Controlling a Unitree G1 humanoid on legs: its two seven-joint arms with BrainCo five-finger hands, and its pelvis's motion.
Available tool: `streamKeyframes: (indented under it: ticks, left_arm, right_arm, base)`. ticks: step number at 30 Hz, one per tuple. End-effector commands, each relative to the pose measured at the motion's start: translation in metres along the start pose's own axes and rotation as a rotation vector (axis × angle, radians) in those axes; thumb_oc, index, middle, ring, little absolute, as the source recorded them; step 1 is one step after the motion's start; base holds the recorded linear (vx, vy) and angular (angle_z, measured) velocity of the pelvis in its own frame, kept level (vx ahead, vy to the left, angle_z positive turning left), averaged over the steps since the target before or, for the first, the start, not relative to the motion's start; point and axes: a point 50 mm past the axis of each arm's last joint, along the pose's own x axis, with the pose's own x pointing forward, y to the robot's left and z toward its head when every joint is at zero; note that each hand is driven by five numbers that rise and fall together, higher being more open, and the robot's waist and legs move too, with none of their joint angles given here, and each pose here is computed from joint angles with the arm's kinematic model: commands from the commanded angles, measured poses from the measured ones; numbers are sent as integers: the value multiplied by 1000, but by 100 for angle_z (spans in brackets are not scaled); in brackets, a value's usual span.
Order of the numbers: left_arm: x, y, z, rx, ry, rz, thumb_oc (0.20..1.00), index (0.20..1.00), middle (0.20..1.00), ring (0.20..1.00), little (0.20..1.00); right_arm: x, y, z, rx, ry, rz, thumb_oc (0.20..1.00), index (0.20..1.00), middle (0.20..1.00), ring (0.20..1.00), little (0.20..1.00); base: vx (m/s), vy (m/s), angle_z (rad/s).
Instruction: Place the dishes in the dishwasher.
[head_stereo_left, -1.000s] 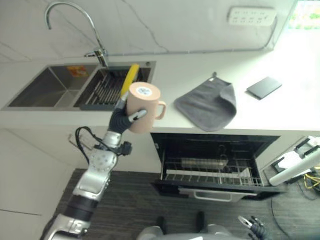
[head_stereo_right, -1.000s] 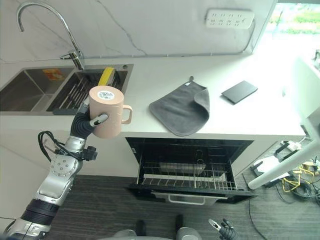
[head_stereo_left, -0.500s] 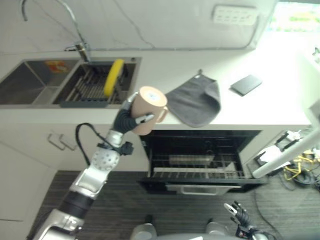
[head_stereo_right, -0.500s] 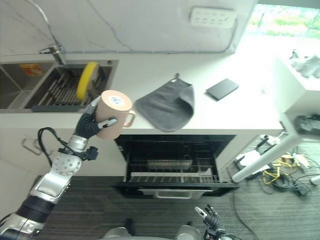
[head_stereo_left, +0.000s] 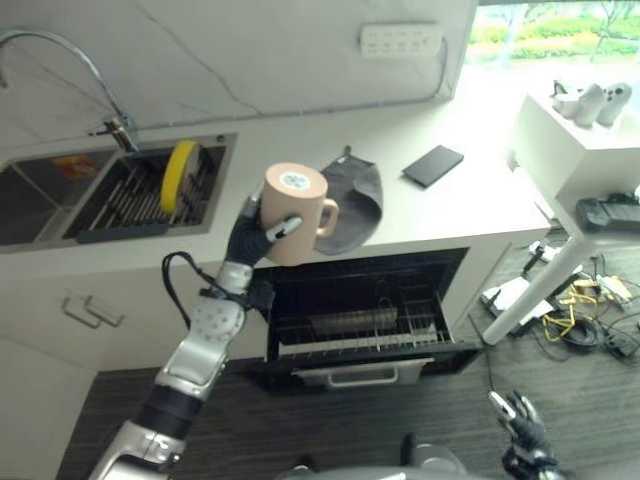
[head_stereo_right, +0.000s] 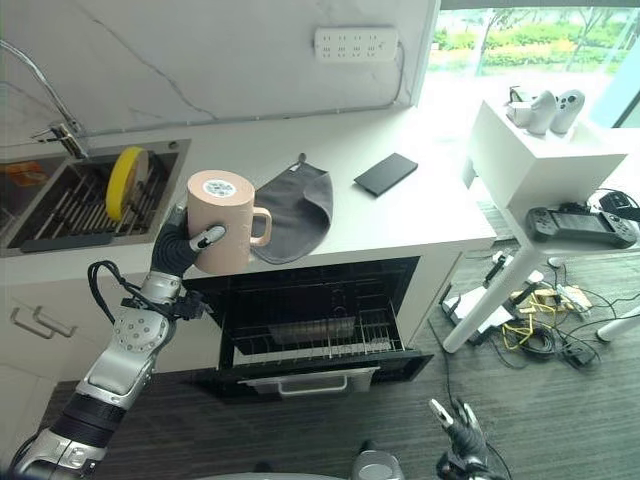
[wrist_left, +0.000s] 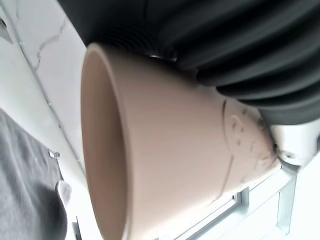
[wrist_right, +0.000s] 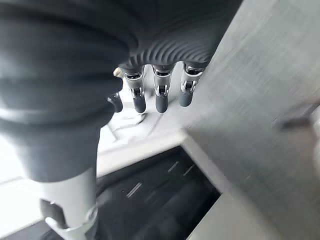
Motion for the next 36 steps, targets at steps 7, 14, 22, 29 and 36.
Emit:
streamKeyframes:
  ticks: [7,14,22,29,36]
  left_arm:
    - [5,-2,-15,-582,-8,125,200,200,200,200,200]
    - [10,-24,-6,-617,-18,38,200,200,200,200,200]
    - [12,-41,30,-302,-152,-193,200,200,200,200,200]
    - [9,-48,33,-227,-157,-285,200,200,200,200,200]
    - [9,-50,31,-115,-144,-285,200,200,200,200,200]
  right_arm:
    - [-23,72,168,-16,-780,489,1000,1000,1000,1000,1000]
    - [-32,129,183,-1,-777,824,1000,1000,1000,1000,1000]
    - [-32,178,191,-91,-749,926,1000,1000,1000,1000,1000]
    - [-29,189,199,-184,-748,937,1000,1000,1000,1000,1000]
    - [-31,197,206,-225,-745,976,1000,1000,1000,1000,1000]
  base:
    - [-80,32,-51]
    - [-11,9,-1]
    - [48,-11,36]
    - [21,-4,9]
    - [0,0,0]
